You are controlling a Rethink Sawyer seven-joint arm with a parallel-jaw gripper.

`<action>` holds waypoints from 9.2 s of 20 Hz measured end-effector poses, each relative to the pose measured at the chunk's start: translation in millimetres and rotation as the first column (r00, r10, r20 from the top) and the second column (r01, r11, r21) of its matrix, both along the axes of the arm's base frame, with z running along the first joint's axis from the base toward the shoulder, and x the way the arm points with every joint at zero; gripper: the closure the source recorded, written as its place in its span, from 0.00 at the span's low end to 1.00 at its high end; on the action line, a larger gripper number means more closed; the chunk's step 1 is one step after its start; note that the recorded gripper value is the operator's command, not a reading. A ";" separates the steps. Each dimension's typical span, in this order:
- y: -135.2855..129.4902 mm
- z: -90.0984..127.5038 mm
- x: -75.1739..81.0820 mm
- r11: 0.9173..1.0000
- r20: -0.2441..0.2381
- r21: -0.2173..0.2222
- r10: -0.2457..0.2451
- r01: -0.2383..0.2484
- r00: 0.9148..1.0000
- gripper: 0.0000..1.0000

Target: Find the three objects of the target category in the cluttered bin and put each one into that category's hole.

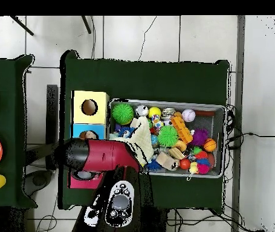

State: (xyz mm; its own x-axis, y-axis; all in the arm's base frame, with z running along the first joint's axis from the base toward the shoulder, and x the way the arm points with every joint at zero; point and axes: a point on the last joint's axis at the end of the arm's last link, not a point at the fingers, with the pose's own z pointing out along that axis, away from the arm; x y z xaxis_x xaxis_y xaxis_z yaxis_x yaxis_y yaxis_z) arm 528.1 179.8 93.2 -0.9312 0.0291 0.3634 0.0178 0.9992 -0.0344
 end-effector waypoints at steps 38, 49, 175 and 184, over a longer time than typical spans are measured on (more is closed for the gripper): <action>-21.9 73.8 98.4 0.999 0.182 0.018 -0.034 0.031 0.983 1.00; -35.4 55.1 116.3 0.999 0.360 -0.002 -0.037 0.040 0.932 1.00; 67.0 40.0 36.3 0.992 0.338 -0.073 0.119 -0.100 0.934 1.00; 72.9 35.8 38.3 0.993 0.373 -0.068 0.115 -0.096 0.921 1.00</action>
